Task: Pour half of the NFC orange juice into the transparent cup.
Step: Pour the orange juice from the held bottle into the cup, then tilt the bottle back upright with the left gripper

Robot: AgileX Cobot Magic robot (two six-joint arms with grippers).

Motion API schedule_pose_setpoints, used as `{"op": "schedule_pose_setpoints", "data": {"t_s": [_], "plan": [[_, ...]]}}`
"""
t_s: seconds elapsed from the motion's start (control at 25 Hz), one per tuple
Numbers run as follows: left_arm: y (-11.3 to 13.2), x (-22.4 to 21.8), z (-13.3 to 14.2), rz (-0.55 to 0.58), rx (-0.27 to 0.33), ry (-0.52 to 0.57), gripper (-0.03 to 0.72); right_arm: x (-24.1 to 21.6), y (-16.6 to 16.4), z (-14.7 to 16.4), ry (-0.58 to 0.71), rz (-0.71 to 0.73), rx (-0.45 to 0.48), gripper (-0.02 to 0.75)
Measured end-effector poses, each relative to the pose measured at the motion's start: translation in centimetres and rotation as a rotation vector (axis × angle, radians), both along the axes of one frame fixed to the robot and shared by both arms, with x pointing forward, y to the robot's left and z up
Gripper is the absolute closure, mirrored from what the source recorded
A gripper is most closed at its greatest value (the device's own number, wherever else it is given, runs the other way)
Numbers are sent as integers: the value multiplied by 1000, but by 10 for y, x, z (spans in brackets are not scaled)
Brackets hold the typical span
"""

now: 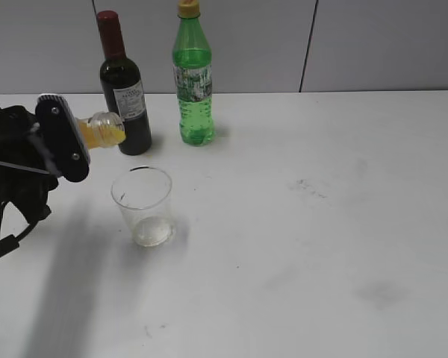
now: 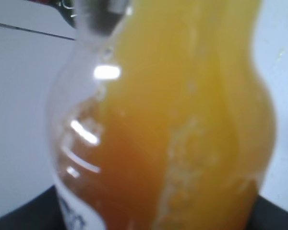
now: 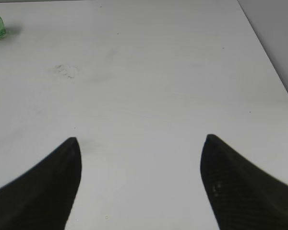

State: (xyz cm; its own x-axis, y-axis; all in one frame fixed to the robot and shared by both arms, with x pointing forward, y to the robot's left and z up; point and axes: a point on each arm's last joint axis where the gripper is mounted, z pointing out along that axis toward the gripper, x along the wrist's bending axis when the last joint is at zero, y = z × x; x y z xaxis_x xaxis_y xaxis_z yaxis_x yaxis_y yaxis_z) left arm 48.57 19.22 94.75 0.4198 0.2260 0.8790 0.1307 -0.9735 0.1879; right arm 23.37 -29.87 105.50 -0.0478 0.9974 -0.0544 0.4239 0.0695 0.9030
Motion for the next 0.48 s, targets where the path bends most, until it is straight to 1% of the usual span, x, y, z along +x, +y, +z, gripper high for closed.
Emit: {"op": "schedule_pose_setpoints", "data": {"t_s": [0.32, 0.48], "plan": [[-3, 0, -5, -27, 78, 21, 218, 0, 0, 0, 0, 0, 0, 147], [-2, 0, -5, -27, 88, 23, 218, 0, 0, 0, 0, 0, 0, 147]]}}
